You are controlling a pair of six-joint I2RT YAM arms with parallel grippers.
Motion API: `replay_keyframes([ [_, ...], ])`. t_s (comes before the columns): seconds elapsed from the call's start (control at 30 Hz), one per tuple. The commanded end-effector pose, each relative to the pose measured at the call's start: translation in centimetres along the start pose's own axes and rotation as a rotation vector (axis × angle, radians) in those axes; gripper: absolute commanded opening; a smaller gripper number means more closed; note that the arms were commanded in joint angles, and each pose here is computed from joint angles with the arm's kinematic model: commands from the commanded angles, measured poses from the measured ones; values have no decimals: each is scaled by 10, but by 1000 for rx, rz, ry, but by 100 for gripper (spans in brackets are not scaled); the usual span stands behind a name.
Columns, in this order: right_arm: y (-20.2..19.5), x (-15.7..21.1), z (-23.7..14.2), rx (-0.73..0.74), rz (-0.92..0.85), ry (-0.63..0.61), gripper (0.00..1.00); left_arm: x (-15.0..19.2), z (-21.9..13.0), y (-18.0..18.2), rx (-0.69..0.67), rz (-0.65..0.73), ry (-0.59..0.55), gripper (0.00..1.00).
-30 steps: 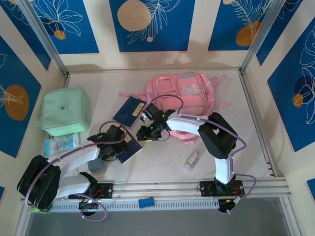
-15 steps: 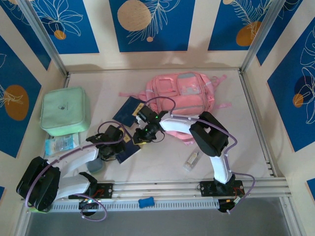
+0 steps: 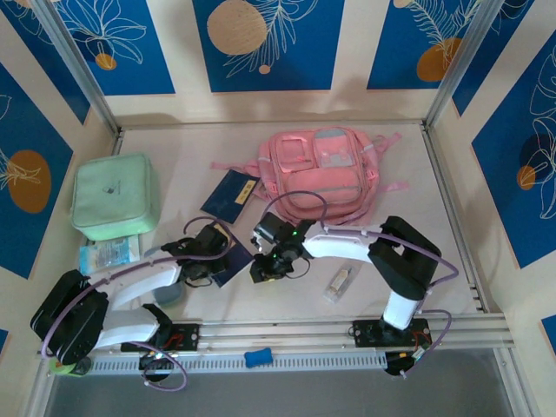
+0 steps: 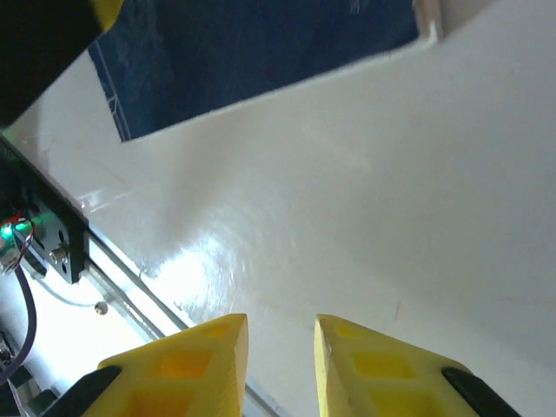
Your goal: Pack the student bag
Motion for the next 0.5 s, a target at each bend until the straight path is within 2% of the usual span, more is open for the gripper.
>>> replay_keyframes([
  [0.0, -9, -4, -17, 34, 42, -57, 30, -1, -11, -61, 348, -10, 47, 64],
  [0.17, -9, -39, -26, 38, 38, -105, 36, 0, -11, -40, 268, -77, -9, 69],
  [0.3, 1, -72, -17, 14, 5, -112, 41, -2, -14, -34, 272, -94, -33, 70],
  [0.47, -1, -101, -9, 84, -17, -127, 48, -3, -15, -23, 220, -116, -47, 71],
])
Point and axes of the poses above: each hand's point on the last joint's axis, 136 mm out from that joint toward the fingers, its own z axis out along the fingers, its own y axis along the line the jaws close on, x = y × z, the point moved 6 cm from there along -z, back along the fingers, and after that the axes turned 2 degrees about z, right-handed, at the moved point
